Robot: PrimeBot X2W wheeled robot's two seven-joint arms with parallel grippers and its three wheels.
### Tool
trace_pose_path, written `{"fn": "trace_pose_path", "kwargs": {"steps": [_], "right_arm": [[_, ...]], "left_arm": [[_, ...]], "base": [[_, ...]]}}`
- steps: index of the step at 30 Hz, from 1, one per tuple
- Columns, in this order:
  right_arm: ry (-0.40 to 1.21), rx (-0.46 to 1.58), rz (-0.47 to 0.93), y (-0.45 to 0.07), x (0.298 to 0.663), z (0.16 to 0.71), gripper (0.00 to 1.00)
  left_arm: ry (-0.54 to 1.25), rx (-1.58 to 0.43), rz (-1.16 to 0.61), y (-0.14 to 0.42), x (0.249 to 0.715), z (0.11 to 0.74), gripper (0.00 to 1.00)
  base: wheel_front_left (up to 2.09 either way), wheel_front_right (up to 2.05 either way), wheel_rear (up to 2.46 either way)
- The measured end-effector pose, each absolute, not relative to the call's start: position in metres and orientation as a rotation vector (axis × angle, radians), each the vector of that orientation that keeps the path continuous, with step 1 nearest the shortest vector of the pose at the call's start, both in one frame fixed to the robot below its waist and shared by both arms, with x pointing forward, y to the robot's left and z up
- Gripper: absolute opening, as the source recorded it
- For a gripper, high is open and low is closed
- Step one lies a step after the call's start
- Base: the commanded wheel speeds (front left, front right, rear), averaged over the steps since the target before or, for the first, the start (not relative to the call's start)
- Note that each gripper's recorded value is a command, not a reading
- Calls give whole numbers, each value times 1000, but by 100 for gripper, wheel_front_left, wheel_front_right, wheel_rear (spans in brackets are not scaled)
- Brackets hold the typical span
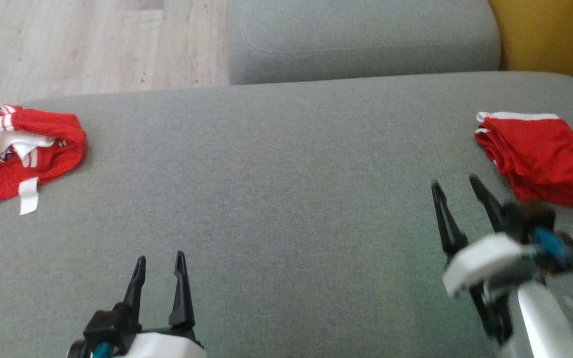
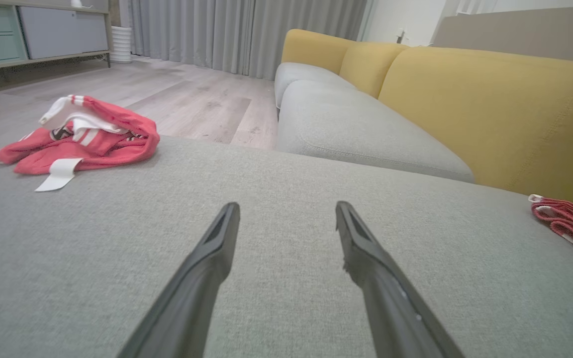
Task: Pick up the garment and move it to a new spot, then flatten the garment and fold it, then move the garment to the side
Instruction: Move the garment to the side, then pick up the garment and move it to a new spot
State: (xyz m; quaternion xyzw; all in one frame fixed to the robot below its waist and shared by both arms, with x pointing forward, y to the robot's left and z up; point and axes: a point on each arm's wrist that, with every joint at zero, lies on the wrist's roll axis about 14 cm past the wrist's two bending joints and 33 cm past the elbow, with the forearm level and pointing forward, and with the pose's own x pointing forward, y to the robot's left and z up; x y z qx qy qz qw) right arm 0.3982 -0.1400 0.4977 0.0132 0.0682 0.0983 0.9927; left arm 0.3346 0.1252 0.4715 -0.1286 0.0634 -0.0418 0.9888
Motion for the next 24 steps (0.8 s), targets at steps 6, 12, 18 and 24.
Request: {"fn": "trace_pose_path", "kwargs": {"steps": [6,12,18,24], "right_arm": [[141,65,172,-145,354,484,100],[137,110,176,-142,335,484,100],[119,111,185,-139,336,490,100],[126,111,190,-137,337,488,100]], "left_arm": [[128,-280,-36,137,323,470,100],[149,-280,-38,135,314,463,100],[164,-275,-43,135,313,458,100],[171,-275,-39,136,313,456,100]], "base": [[0,0,0],[0,0,0],[0,0,0],[0,0,0]]}}
